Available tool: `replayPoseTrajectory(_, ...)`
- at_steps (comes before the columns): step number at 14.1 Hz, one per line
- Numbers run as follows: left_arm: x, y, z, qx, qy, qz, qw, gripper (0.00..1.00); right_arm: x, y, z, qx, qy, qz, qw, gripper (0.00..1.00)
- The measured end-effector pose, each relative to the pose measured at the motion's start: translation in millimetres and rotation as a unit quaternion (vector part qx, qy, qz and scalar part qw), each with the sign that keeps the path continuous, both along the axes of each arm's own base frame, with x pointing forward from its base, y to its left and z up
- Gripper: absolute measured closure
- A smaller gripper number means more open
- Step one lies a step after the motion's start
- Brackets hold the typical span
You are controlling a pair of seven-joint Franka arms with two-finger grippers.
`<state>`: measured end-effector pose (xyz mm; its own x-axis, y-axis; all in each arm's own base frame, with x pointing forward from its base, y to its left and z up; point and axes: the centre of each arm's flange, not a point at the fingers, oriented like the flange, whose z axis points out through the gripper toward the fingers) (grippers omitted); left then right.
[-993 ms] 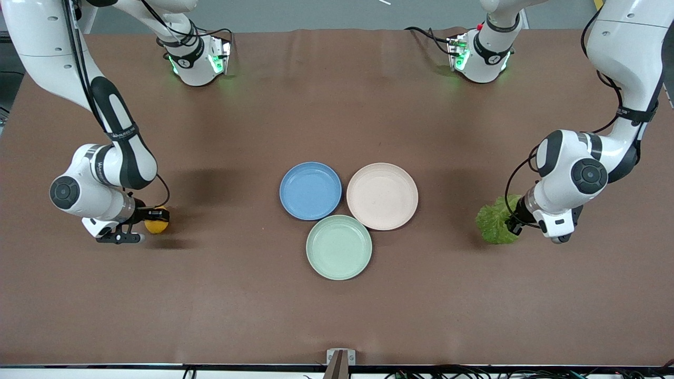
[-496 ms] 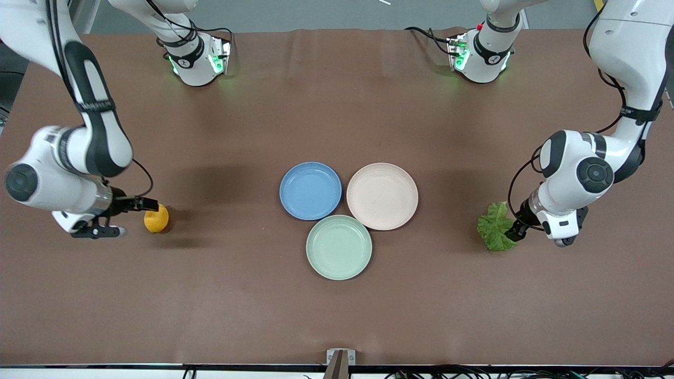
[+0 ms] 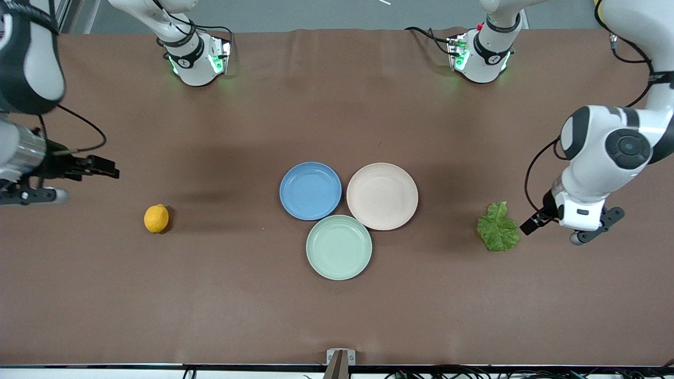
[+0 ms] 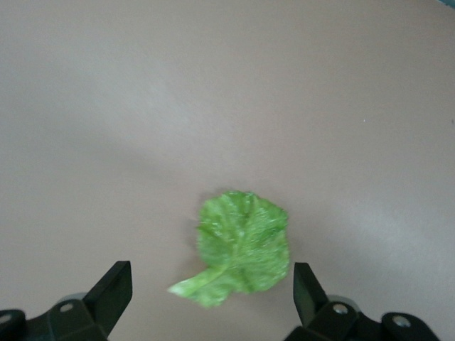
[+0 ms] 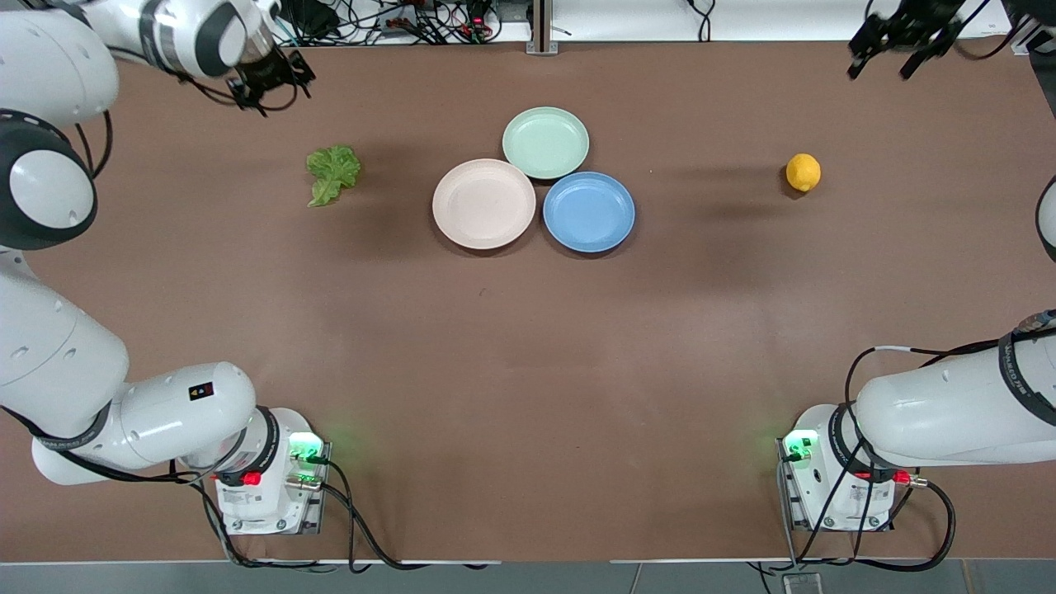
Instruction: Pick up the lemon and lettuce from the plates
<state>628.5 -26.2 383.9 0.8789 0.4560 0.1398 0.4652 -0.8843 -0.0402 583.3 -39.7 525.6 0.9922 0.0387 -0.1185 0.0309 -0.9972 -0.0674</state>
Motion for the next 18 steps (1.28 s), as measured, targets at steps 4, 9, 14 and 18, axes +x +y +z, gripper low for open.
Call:
replayPoseTrajectory(4, 10, 9, 65, 0.024, 0.031, -0.07, 0.997, 0.0, 0, -5, 60, -0.026, -0.023, 0.004, 0.999, 0.0)
replayPoseTrajectory(9, 0, 1, 142, 0.039, 0.031, -0.092, 0.994, 0.0, -18, -3, 110, -0.029, -0.059, 0.004, 0.998, 0.0)
replayPoseTrajectory(14, -25, -5, 207, 0.032, 0.056, -0.109, 0.992, 0.0, -41, -3, 122, -0.03, -0.065, -0.002, 0.997, 0.0)
replayPoseTrajectory(18, -41, -17, 235, 0.035, 0.063, -0.161, 0.984, 0.0, -42, -5, 136, -0.032, -0.085, -0.005, 0.996, 0.0)
